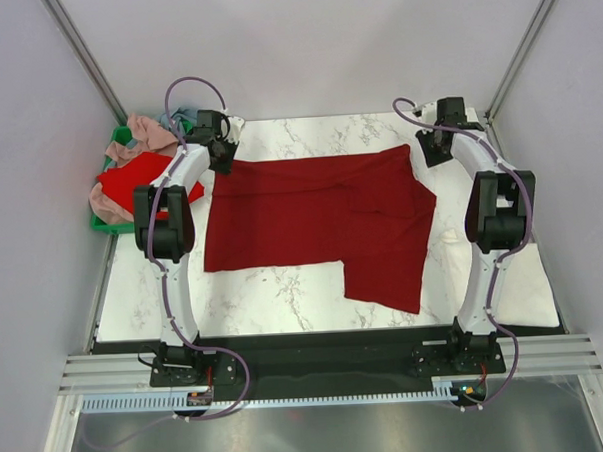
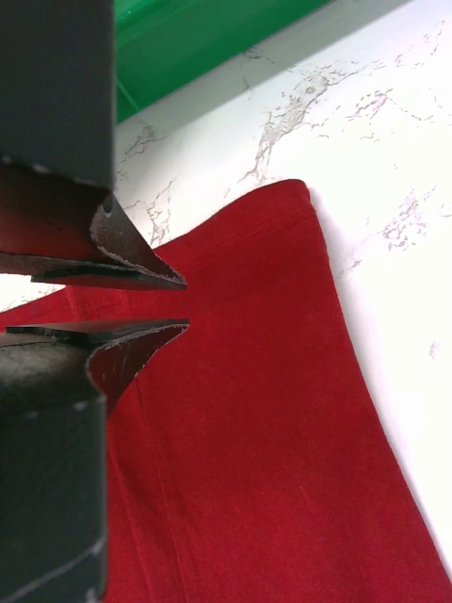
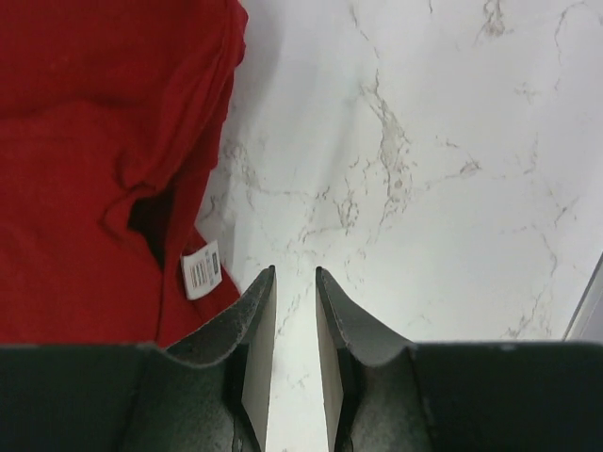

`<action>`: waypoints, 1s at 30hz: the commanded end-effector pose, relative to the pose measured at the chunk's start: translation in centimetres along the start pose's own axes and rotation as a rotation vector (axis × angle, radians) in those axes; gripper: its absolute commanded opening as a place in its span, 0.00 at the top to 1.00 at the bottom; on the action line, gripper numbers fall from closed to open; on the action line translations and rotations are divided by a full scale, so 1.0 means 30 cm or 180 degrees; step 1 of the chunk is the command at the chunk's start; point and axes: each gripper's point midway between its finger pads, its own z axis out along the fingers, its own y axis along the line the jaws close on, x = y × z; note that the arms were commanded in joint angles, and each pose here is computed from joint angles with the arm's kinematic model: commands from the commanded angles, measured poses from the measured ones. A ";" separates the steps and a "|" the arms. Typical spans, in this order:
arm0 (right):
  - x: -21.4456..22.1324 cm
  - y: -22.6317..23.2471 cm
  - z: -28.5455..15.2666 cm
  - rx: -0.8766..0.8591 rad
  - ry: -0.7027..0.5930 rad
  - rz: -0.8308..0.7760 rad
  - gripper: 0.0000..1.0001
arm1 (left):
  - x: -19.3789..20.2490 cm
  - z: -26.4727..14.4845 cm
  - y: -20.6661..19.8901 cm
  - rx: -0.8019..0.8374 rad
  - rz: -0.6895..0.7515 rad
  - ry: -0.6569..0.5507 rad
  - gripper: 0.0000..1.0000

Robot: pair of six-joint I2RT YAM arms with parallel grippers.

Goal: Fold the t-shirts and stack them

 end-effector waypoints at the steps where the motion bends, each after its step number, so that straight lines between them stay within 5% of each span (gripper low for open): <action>1: -0.014 0.021 0.055 -0.0114 0.0007 0.0035 0.69 | -0.097 -0.059 0.031 -0.0122 0.0069 -0.0267 0.75; 30: 0.035 0.213 0.138 -0.0577 0.0190 -0.0110 0.67 | -0.076 -0.048 0.024 -0.0122 0.0094 -0.0210 0.75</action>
